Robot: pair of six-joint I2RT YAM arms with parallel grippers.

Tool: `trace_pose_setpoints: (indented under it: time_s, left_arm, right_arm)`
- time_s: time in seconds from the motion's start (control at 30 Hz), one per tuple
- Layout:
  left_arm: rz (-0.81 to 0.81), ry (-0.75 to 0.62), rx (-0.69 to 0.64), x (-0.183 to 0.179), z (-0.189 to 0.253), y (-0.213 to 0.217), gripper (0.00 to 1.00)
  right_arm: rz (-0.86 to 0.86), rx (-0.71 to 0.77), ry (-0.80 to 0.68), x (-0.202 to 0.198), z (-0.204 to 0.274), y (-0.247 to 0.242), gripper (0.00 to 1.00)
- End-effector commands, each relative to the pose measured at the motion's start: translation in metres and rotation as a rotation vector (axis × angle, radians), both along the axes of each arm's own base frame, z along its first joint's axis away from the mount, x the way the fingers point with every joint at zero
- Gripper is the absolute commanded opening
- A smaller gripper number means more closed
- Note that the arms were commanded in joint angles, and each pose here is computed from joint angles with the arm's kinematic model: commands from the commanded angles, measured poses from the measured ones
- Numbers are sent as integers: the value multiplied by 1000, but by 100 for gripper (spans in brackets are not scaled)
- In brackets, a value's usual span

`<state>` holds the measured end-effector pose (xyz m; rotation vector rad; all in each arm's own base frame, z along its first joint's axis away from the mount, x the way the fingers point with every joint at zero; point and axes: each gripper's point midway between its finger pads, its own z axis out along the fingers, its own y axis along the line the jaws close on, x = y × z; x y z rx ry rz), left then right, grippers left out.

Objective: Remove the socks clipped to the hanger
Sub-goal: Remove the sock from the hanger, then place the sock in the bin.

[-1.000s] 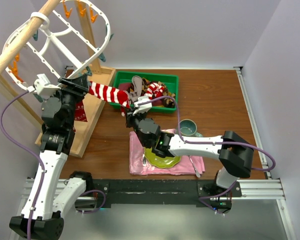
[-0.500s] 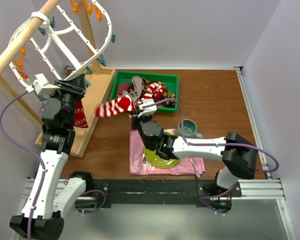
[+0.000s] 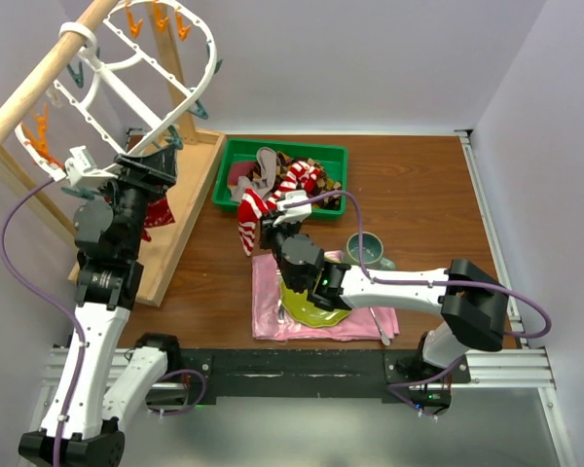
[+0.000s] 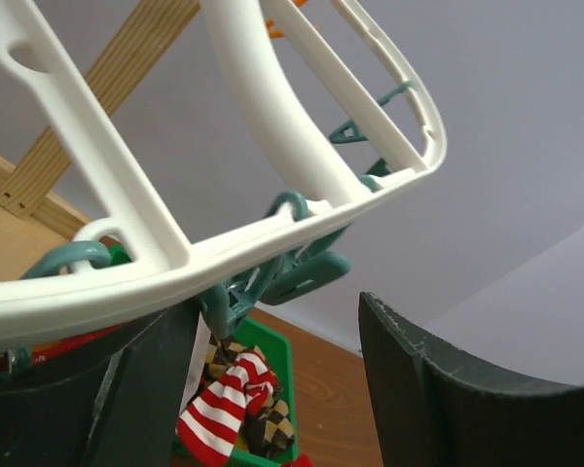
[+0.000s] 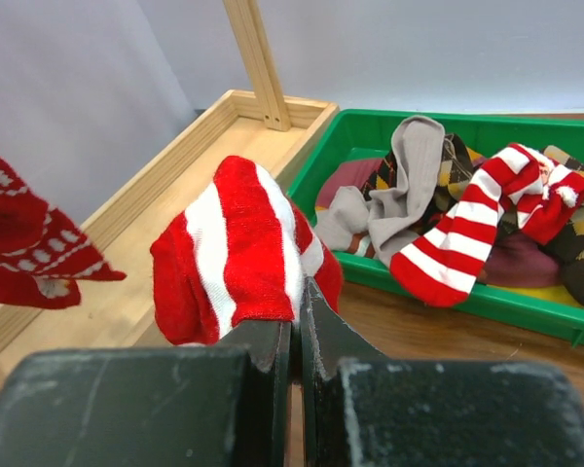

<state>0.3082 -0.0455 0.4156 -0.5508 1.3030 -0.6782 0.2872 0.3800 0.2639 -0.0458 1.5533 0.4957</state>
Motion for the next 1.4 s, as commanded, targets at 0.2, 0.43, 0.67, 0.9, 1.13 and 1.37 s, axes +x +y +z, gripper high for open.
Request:
trace_pose_setpoints:
  time_s: [0.2,0.43,0.67,0.9,1.13,1.37]
  left_arm:
    - [-193,-16,132,-33,-3,-32,77]
    - [-249,-6,171,-51,-16,-39,78]
    - [-304,-3,186,-62,-20,-47,78]
    - [-319,-25,210,-72,-11,-49,78]
    - [-380,-33,215,-77,-10,-58,78]
    - [-380,-20,226,-78,-14,-58,78]
  right_arm:
    - [34,80,-17,16,35,-15,0]
    - [36,103,46,62,33,-35,0]
    - [-104,123,53,140,46,-101,0]
    - [-208,50,102,174,22,-132,0]
    - [-133,-64,307,208,-93,-87,0]
    - [-16,-128,556,244,-199,-38,0]
